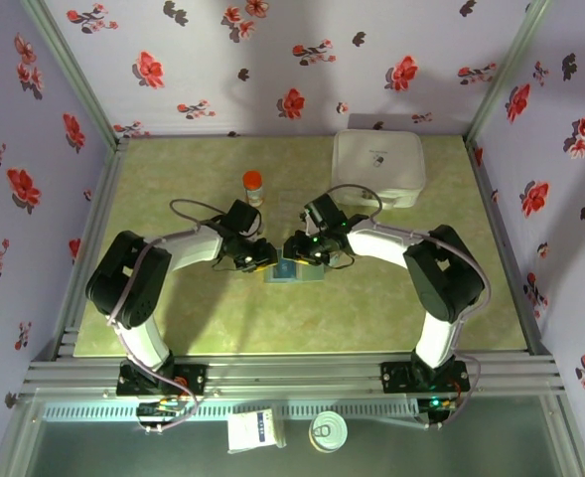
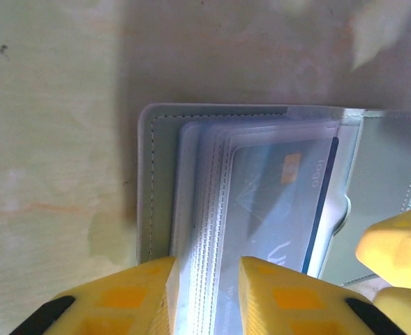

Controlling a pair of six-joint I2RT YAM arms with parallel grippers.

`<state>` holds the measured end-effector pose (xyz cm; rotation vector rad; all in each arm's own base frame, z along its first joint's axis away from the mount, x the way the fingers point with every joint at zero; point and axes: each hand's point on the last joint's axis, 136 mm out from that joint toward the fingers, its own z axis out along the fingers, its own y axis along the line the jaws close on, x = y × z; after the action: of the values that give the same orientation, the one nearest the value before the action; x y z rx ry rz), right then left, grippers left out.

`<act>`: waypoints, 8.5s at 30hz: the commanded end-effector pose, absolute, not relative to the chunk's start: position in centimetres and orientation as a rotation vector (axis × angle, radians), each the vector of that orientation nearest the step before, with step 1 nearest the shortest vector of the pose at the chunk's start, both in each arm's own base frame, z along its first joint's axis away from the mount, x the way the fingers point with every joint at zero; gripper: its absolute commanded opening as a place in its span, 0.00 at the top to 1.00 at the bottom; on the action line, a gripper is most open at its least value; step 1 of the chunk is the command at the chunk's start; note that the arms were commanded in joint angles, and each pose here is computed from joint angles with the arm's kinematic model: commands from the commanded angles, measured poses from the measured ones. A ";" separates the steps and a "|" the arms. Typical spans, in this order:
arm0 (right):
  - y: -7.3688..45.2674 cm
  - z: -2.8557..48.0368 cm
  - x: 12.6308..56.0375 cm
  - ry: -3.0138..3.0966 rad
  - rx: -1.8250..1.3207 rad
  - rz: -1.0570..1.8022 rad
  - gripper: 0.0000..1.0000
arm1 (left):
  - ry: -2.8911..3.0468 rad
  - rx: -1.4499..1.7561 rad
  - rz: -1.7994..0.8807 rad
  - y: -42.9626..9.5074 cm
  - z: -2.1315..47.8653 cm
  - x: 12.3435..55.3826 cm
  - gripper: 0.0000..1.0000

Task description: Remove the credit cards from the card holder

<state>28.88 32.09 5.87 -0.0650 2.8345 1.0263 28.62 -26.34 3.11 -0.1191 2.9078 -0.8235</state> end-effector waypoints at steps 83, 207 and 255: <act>30.5 2.3 28.6 2.842 0.028 1.122 0.69 | 3.000 -0.006 -0.635 -26.9 1.9 28.0 1.00; 30.2 7.1 38.8 2.130 -2.067 0.590 0.89 | 2.878 -0.229 -0.736 -17.8 7.6 29.1 0.89; 31.8 7.4 29.7 2.801 -0.060 0.828 0.66 | 2.921 -0.110 -0.811 -24.4 3.0 28.3 0.99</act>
<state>29.98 30.16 5.85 -0.1162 2.8391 0.6805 29.05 -25.06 3.51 -0.1117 2.8967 -0.8548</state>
